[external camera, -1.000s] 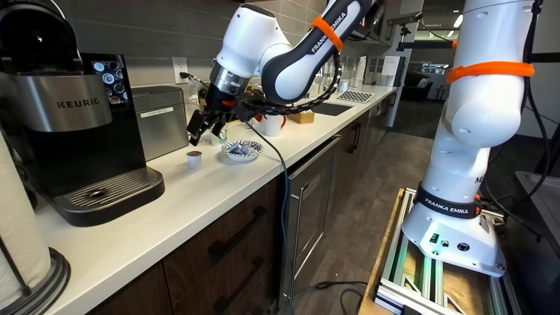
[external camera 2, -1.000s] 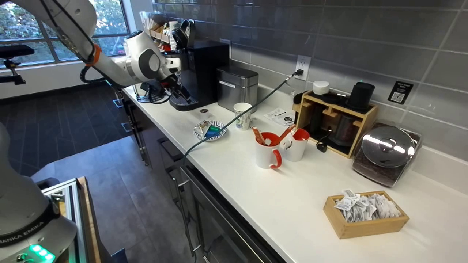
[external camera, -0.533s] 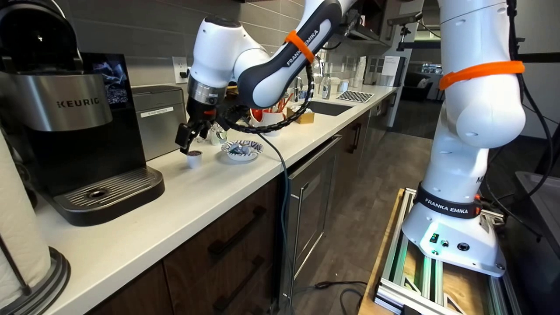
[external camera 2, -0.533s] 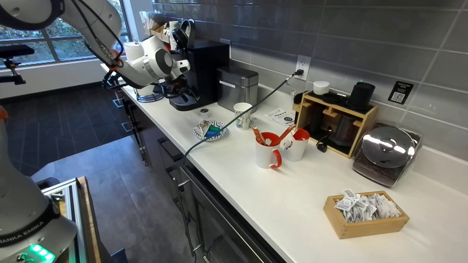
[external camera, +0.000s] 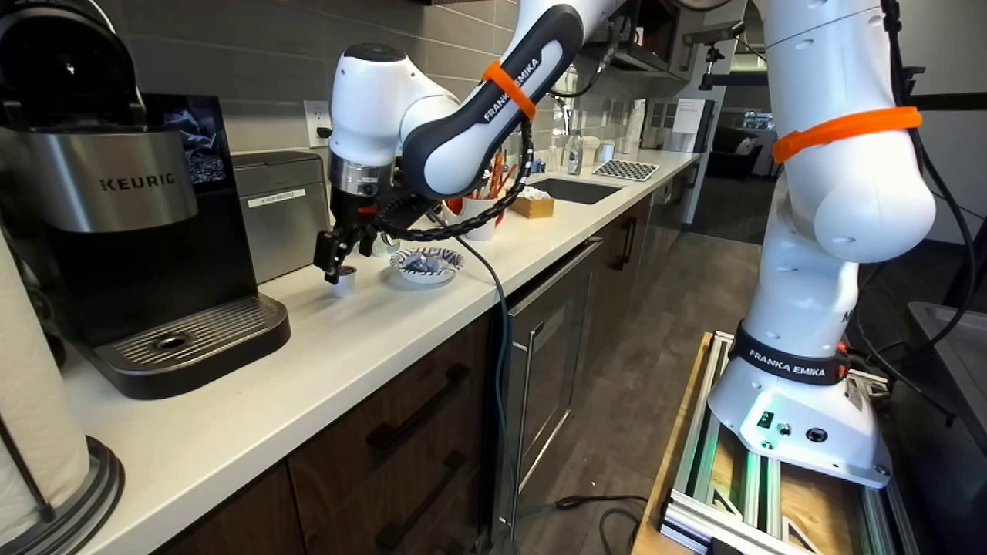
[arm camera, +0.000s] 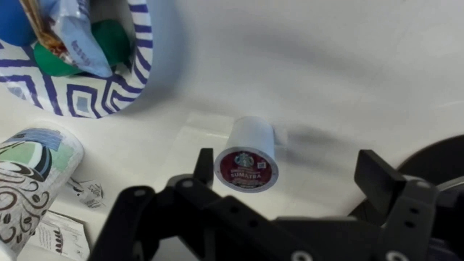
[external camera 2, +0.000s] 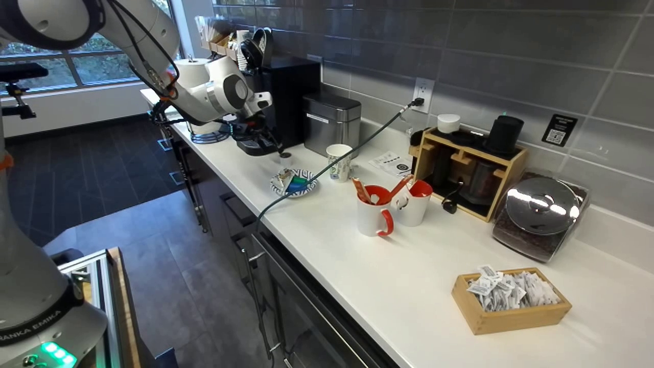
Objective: Place one coffee pod from the counter in the coffeemaker chamber.
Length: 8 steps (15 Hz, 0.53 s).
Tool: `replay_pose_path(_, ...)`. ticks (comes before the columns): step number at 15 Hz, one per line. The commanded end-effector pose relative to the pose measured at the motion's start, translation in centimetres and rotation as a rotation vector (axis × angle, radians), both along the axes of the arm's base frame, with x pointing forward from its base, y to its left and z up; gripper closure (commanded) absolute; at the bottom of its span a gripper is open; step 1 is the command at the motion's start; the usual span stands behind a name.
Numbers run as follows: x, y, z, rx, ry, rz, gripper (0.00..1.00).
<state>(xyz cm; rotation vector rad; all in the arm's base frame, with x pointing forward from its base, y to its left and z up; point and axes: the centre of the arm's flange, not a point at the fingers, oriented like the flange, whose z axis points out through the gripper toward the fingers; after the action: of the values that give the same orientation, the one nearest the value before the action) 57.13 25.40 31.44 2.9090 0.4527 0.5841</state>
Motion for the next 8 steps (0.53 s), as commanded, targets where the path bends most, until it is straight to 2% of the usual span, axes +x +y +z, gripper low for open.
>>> replay_pose_path(1,3.1,-0.4,-1.8,0.003,0.097,-0.062,0.0)
replay_pose_path(4,5.4,-1.5,-2.0,0.035,0.129,-0.12,0.0)
replay_pose_path(8,6.8,-1.5,-1.5,0.085,0.153,-0.139,0.0)
